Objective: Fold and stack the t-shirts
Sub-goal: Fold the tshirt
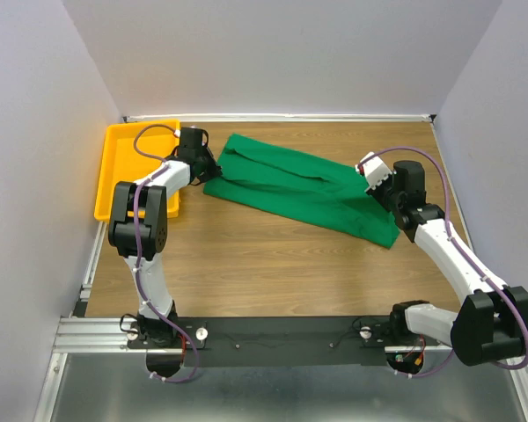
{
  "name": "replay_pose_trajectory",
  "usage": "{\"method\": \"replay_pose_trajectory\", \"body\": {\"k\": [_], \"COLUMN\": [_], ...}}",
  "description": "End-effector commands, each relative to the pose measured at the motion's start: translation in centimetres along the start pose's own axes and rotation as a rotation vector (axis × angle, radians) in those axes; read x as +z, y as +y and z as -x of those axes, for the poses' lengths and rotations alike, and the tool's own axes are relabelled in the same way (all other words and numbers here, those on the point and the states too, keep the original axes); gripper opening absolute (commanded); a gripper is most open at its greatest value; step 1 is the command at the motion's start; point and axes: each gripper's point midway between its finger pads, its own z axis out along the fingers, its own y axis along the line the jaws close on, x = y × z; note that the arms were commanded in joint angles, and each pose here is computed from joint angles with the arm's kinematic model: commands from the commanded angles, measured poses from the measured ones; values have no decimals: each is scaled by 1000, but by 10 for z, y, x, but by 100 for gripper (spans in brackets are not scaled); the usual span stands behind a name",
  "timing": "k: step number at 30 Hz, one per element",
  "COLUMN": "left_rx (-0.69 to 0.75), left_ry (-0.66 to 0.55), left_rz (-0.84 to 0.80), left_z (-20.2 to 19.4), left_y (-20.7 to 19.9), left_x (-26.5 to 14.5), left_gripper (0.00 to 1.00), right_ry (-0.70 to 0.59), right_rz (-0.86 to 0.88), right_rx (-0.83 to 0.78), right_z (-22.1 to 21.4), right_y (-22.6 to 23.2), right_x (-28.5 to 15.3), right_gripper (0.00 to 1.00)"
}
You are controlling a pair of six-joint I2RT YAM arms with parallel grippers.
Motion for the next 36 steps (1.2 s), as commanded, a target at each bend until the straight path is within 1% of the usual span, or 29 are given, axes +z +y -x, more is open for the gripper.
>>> {"method": "replay_pose_trajectory", "body": {"k": [1, 5, 8, 13, 14, 15, 16, 17, 22, 24, 25, 28, 29, 30, 32, 34, 35, 36], "left_rx": [34, 48, 72, 99, 101, 108, 109, 115, 127, 145, 165, 206, 213, 227, 241, 247, 244, 250], "left_ry": [13, 18, -2, -74, -91, -107, -118, -138, -213, -256, -315, -381, -414, -437, -448, -432, -435, -432], "left_rz": [-50, -98, -154, -207, -208, -217, -218, -226, -246, -268, -303, -336, -352, -377, -420, -449, -453, -461], "left_z": [4, 4, 8, 28, 32, 36, 39, 44, 65, 72, 84, 88, 90, 91, 88, 80, 77, 73], "left_y": [-9, -18, -28, -47, -48, -51, -52, -56, -59, -63, -73, -76, -75, -77, -72, -67, -54, -51], "left_x": [5, 2, -4, -26, -30, -34, -38, -46, -70, -90, -109, -135, -153, -164, -185, -194, -203, -207], "left_gripper": [0, 2, 5, 32, 47, 50, 64, 68, 68, 68, 68, 70, 73, 75, 77, 77, 77, 77], "right_ry": [-45, -45, -45, -49, -51, -52, -51, -52, -55, -56, -57, -61, -60, -61, -90, -119, -131, -154], "right_rz": [-17, -12, -5, 3, 7, 8, 9, 11, 17, 20, 21, 28, 27, 28, 54, 77, 90, 117], "right_rx": [17, 17, 16, 17, 16, 16, 15, 14, 14, 12, 9, 4, 3, 1, -2, -10, -17, -21], "right_z": [13, 13, 13, 13, 14, 14, 13, 14, 15, 15, 15, 15, 15, 15, 20, 23, 24, 27], "right_y": [-9, -9, -7, -6, -5, -5, -5, -4, -3, -2, -2, -1, -1, -1, 4, 9, 12, 17], "right_x": [1, 3, 4, 5, 5, 5, 5, 6, 6, 6, 6, 6, 6, 6, 5, 2, 1, -1], "right_gripper": [1, 1, 1, 1, 1, 1, 1, 1, 1, 1, 0, 1, 1, 1, 0, 1, 0, 1]}}
